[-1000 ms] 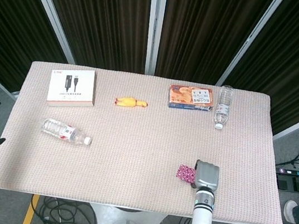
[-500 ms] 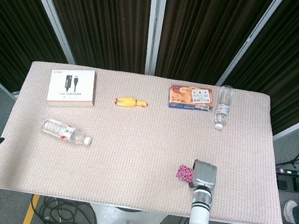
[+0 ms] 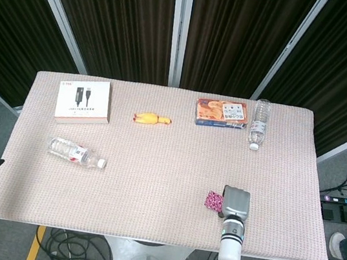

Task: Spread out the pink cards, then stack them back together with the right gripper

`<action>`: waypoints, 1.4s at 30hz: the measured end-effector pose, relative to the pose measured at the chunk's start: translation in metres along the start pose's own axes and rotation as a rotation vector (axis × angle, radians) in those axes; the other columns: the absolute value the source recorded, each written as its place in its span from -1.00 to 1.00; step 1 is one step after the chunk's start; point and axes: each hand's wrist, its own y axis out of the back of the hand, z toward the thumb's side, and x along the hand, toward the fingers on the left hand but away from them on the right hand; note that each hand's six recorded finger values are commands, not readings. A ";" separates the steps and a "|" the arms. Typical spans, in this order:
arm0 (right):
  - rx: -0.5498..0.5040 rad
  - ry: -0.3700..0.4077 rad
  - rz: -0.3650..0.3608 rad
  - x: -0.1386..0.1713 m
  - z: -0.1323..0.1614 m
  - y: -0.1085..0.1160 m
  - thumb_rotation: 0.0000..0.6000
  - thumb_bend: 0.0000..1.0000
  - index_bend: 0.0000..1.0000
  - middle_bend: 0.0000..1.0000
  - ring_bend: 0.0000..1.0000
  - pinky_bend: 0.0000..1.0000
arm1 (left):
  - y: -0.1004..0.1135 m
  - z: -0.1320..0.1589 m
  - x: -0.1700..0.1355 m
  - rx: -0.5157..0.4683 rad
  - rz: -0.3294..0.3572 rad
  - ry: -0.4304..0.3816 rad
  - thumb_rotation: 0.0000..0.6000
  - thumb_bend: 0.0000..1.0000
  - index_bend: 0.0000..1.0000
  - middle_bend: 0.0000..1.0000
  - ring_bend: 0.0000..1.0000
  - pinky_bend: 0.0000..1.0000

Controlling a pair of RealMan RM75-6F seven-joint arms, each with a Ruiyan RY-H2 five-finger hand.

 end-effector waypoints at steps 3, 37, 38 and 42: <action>0.004 -0.001 0.005 0.000 0.000 -0.001 0.90 -1.00 -0.12 1.00 1.00 0.95 | 0.000 0.000 0.000 0.000 0.001 -0.001 1.00 -0.87 -0.55 -0.55 -0.68 -0.24; 0.032 0.001 0.021 -0.002 -0.002 -0.003 0.78 -1.00 -0.23 1.00 1.00 0.95 | 0.002 0.000 -0.001 -0.005 0.008 -0.001 1.00 -0.87 -0.55 -0.55 -0.68 -0.24; 0.032 0.002 0.022 -0.002 -0.001 -0.003 0.78 -1.00 -0.24 1.00 1.00 0.95 | 0.002 0.000 -0.001 -0.005 0.009 -0.001 1.00 -0.87 -0.55 -0.55 -0.68 -0.24; 0.025 0.012 0.015 0.000 0.000 0.000 0.78 -1.00 -0.25 1.00 1.00 0.95 | 0.003 0.000 -0.001 -0.006 0.011 0.000 1.00 -0.87 -0.55 -0.55 -0.68 -0.24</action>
